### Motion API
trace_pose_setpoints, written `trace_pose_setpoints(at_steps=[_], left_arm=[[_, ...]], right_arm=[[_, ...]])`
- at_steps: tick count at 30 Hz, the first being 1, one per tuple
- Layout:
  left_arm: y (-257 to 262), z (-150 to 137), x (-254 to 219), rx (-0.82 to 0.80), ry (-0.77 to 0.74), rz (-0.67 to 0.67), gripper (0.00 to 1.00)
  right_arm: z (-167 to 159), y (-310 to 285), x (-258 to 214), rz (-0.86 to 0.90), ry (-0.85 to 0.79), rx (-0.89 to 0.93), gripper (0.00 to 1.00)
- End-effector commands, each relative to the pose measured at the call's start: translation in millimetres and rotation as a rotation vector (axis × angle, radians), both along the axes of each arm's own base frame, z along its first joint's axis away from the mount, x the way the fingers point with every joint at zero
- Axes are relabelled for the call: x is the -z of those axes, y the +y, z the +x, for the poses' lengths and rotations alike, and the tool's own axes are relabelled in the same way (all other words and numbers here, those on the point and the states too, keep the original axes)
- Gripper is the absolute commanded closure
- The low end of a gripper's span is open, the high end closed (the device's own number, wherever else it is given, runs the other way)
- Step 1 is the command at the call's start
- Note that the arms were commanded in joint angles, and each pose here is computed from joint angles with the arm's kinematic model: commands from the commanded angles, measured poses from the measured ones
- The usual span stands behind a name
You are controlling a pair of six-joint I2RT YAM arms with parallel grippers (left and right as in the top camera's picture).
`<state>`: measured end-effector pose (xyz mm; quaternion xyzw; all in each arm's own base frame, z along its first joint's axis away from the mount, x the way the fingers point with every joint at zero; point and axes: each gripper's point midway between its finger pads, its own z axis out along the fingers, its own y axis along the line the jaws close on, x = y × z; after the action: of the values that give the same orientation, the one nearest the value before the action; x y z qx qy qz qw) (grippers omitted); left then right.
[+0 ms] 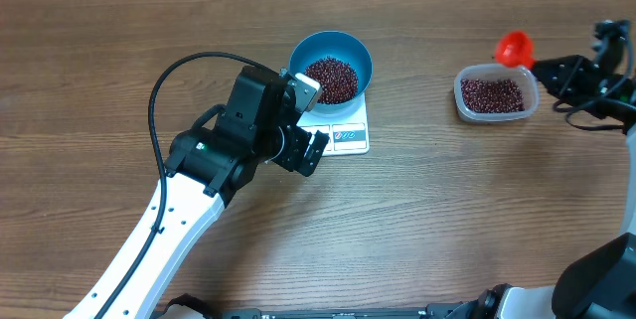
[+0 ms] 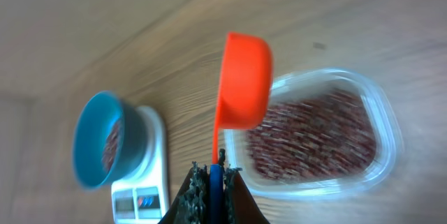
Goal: Scoop item into bowl and weigh 150g on scale
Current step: 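Carry the scoop back and lower it into the bean tub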
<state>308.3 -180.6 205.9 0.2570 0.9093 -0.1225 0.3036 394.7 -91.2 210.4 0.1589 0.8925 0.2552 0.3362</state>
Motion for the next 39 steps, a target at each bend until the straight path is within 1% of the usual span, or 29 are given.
trace_pose_setpoints(at_steps=[1, 9, 10, 12, 17, 18, 19, 20, 21, 22, 23, 25, 26, 30, 34, 39], left_arm=[[-0.2, -0.2, -4.1, 0.017, -0.014, -0.003, 0.00], [-0.2, -0.2, -4.1, 0.017, -0.014, -0.003, 0.00], [-0.2, -0.2, -4.1, 0.017, -0.014, -0.003, 0.00], [-0.2, -0.2, -4.1, 0.017, -0.014, -0.003, 0.00], [-0.2, -0.2, -4.1, 0.017, -0.014, -0.003, 0.00], [-0.3, -0.3, -4.1, 0.018, -0.014, -0.003, 0.00], [-0.2, -0.2, -4.1, 0.017, -0.014, -0.003, 0.00], [-0.2, -0.2, -4.1, 0.017, -0.014, -0.003, 0.00], [-0.2, -0.2, -4.1, 0.017, -0.014, -0.003, 0.00], [-0.2, -0.2, -4.1, 0.017, -0.014, -0.003, 0.00], [-0.2, -0.2, -4.1, 0.017, -0.014, -0.003, 0.01], [-0.2, -0.2, -4.1, 0.017, -0.014, -0.003, 0.00], [-0.3, -0.3, -4.1, 0.018, -0.014, -0.003, 0.00], [-0.2, -0.2, -4.1, 0.017, -0.014, -0.003, 0.00], [-0.2, -0.3, -4.1, 0.018, -0.014, -0.003, 0.00], [-0.2, -0.2, -4.1, 0.017, -0.014, -0.003, 0.00]], right_arm=[[-11.5, -17.1, 21.7, 0.031, 0.104, 0.157, 0.96], [-9.1, -17.9, 50.1, 0.167, 0.144, 0.300, 0.96], [-10.0, -17.4, 51.6, 0.173, 0.152, 0.303, 0.96], [-11.5, -16.5, 53.9, 0.178, 0.164, 0.303, 0.91], [-12.9, -4.7, 55.4, 0.198, 0.184, 0.275, 0.89], [-11.5, -1.6, 55.0, 0.196, 0.182, 0.266, 0.86], [-10.2, 1.0, 54.6, 0.194, 0.179, 0.258, 0.80], [-8.4, 5.3, 54.1, 0.191, 0.176, 0.246, 0.68], [-7.2, 8.9, 53.8, 0.190, 0.175, 0.236, 0.53], [-6.3, 12.9, 53.8, 0.188, 0.175, 0.226, 0.42], [-5.4, 17.9, 53.8, 0.188, 0.177, 0.213, 0.29], [-5.3, 25.0, 54.5, 0.188, 0.185, 0.197, 0.14], [-5.8, 26.7, 55.1, 0.188, 0.189, 0.194, 0.09], [-14.4, 25.9, 63.2, 0.178, 0.244, 0.217, 0.05], [-32.0, 11.7, 80.7, 0.095, 0.347, 0.297, 0.00], [-30.8, 11.6, 79.8, 0.095, 0.341, 0.295, 0.00]])
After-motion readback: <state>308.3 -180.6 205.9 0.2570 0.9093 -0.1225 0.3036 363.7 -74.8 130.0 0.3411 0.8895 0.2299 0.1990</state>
